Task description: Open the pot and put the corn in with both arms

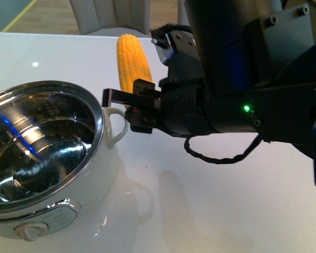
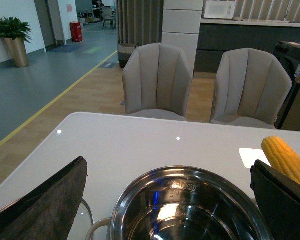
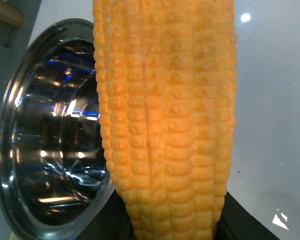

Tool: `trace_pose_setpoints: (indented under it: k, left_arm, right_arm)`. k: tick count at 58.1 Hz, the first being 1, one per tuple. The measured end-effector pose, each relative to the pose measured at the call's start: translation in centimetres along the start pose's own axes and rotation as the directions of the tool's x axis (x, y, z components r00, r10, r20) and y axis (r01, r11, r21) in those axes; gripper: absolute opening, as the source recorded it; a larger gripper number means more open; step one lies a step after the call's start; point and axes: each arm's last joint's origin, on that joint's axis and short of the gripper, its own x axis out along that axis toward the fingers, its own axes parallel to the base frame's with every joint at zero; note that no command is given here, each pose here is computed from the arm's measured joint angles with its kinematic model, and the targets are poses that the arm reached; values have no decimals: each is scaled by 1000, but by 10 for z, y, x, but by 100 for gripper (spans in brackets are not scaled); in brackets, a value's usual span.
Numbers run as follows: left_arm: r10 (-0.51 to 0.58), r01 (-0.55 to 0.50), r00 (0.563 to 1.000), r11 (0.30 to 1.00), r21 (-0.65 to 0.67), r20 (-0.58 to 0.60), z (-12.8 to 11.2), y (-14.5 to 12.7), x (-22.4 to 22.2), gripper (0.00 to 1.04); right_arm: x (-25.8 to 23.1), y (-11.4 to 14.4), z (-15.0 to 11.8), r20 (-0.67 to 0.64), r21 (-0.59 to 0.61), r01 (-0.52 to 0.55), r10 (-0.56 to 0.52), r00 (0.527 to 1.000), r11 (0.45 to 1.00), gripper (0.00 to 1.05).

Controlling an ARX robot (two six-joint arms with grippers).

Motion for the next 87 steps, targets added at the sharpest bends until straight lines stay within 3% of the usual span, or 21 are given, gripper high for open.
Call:
trace_pose_setpoints:
  k: [16, 27, 61, 78, 87]
  left_arm:
    - [0, 0, 1000, 1000, 0, 0, 0, 0, 0, 98]
    - [0, 0, 1000, 1000, 0, 0, 0, 0, 0, 98]
    - [0, 0, 1000, 1000, 0, 0, 0, 0, 0, 98]
    - [0, 0, 1000, 1000, 0, 0, 0, 0, 0, 98]
    - [0, 0, 1000, 1000, 0, 0, 0, 0, 0, 98]
  right_arm:
    - [10, 45, 15, 8, -21, -118, 118, 993, 993, 23]
    - [18, 60, 19, -19, -11, -153, 153, 988, 988, 23]
    - [44, 48, -3, -184, 111, -213, 231, 956, 971, 23]
    - [50, 42, -11, -240, 111, -232, 253, 937, 966, 23]
    - [50, 42, -11, -246, 110, -243, 263, 933, 964, 47]
